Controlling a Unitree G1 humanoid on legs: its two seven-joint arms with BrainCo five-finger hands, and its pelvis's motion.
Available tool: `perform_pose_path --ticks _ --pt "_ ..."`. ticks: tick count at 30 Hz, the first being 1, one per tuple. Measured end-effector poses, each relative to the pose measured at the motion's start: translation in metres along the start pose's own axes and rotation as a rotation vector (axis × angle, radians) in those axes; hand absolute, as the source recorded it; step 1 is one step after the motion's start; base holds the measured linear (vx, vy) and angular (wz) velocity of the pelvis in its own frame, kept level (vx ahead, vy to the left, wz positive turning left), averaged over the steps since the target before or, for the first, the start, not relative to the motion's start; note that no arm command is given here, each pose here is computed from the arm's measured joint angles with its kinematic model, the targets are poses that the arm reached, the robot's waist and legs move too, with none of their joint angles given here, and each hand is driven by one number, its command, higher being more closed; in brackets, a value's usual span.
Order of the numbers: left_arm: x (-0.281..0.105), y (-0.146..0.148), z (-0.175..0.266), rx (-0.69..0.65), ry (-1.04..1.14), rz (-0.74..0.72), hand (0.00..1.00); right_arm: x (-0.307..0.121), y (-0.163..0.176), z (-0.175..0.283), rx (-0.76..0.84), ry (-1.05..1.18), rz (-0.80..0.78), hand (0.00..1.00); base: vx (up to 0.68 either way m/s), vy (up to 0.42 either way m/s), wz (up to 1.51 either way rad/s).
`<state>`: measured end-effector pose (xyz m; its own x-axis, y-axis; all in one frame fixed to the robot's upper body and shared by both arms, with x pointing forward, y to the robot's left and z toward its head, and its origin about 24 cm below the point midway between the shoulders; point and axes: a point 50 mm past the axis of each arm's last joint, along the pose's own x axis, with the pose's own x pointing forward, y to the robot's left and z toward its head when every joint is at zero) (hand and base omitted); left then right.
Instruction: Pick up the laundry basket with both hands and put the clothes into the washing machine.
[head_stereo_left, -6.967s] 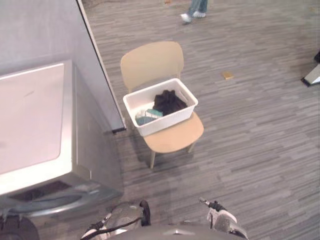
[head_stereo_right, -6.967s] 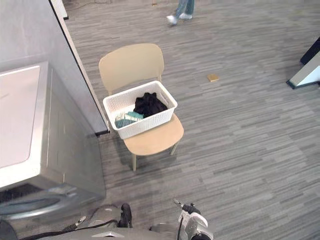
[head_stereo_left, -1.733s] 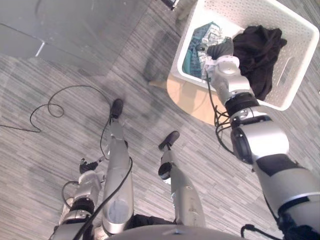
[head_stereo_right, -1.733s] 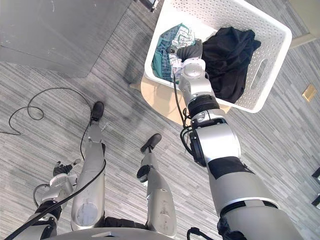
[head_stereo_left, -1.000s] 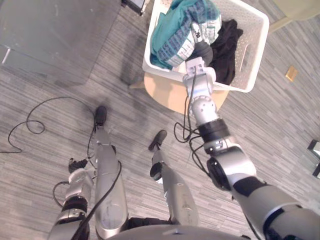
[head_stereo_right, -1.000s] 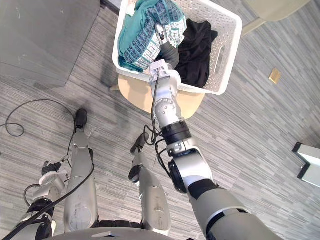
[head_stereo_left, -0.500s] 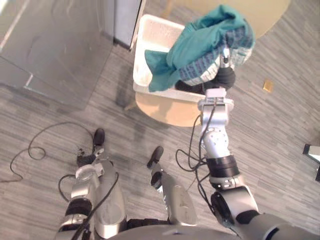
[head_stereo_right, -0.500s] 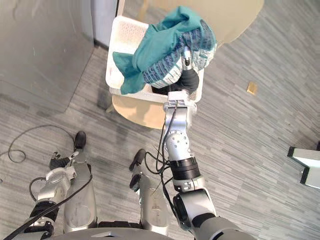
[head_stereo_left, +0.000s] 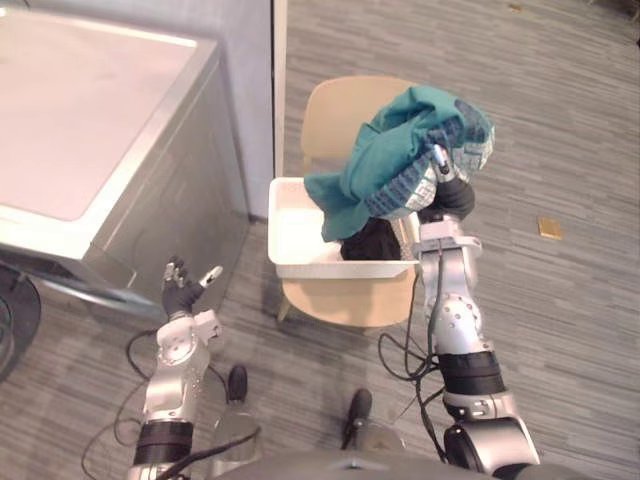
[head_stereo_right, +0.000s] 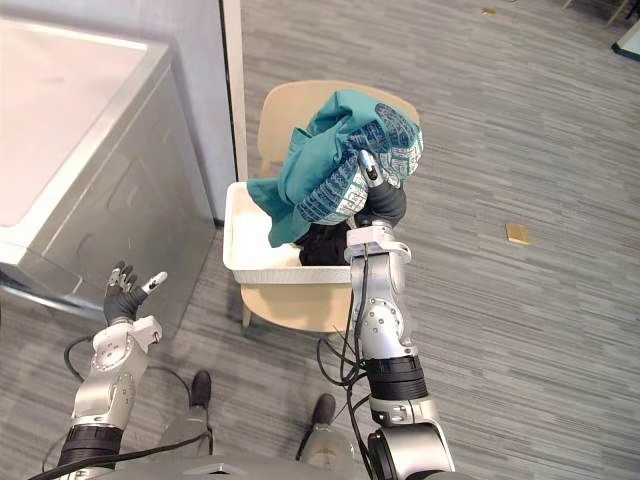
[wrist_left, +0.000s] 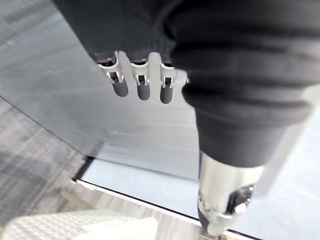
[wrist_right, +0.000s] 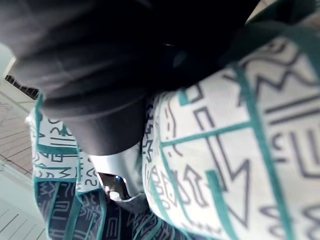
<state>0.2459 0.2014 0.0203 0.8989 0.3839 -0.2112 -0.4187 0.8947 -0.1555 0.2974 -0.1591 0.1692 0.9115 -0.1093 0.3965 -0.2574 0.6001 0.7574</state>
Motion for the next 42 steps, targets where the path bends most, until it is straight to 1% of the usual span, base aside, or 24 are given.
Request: perform_pose_path --ticks 2,8,10,14,16,17,19,23,29,33,37,42 --pt "-0.002 -0.006 0.013 -0.032 -0.051 -0.044 0.00 0.001 -0.001 0.001 -0.003 0.005 0.002 1.00 0.06 0.014 -0.20" --pt "-0.006 -0.023 0.032 -0.046 -0.131 -0.157 0.00 0.001 -0.002 0.002 -0.052 0.015 0.002 1.00 0.03 0.005 -0.13" --pt "-0.008 -0.035 0.040 -0.034 -0.165 -0.237 0.00 0.001 -0.002 0.000 -0.069 0.040 0.009 1.00 0.01 0.005 -0.10" --pt "-0.009 -0.054 0.047 -0.033 -0.188 -0.346 0.00 0.001 -0.002 -0.003 -0.101 0.090 0.025 1.00 -0.01 0.005 -0.11" --pt "-0.013 -0.068 0.050 -0.051 -0.187 -0.436 0.00 0.000 0.000 -0.010 -0.116 0.136 0.060 1.00 -0.04 0.004 -0.08" --pt "-0.014 -0.073 0.051 -0.056 -0.189 -0.458 0.00 -0.001 0.001 -0.011 -0.121 0.146 0.068 1.00 -0.05 0.010 -0.06" --pt "-0.019 -0.092 0.059 -0.082 -0.209 -0.554 0.00 -0.002 0.004 -0.018 -0.150 0.191 0.102 1.00 -0.04 0.006 -0.08" --pt "-0.027 -0.112 0.066 -0.099 -0.221 -0.653 0.00 -0.006 0.002 -0.034 -0.165 0.264 0.114 1.00 -0.01 -0.001 -0.04" --pt "-0.034 -0.130 0.070 -0.107 -0.228 -0.731 0.00 -0.009 0.010 -0.053 -0.166 0.339 0.148 1.00 0.00 0.000 0.00" --pt "-0.037 -0.138 0.076 -0.113 -0.242 -0.765 0.00 -0.005 0.026 -0.062 -0.156 0.360 0.206 1.00 0.00 0.000 0.00" --pt "-0.037 -0.139 0.080 -0.129 -0.269 -0.751 0.00 0.000 0.042 -0.067 -0.146 0.366 0.263 1.00 0.00 0.000 0.00" --pt "-0.037 -0.139 0.080 -0.130 -0.273 -0.736 0.00 0.001 0.048 -0.076 -0.147 0.384 0.279 1.00 0.00 -0.001 0.02"
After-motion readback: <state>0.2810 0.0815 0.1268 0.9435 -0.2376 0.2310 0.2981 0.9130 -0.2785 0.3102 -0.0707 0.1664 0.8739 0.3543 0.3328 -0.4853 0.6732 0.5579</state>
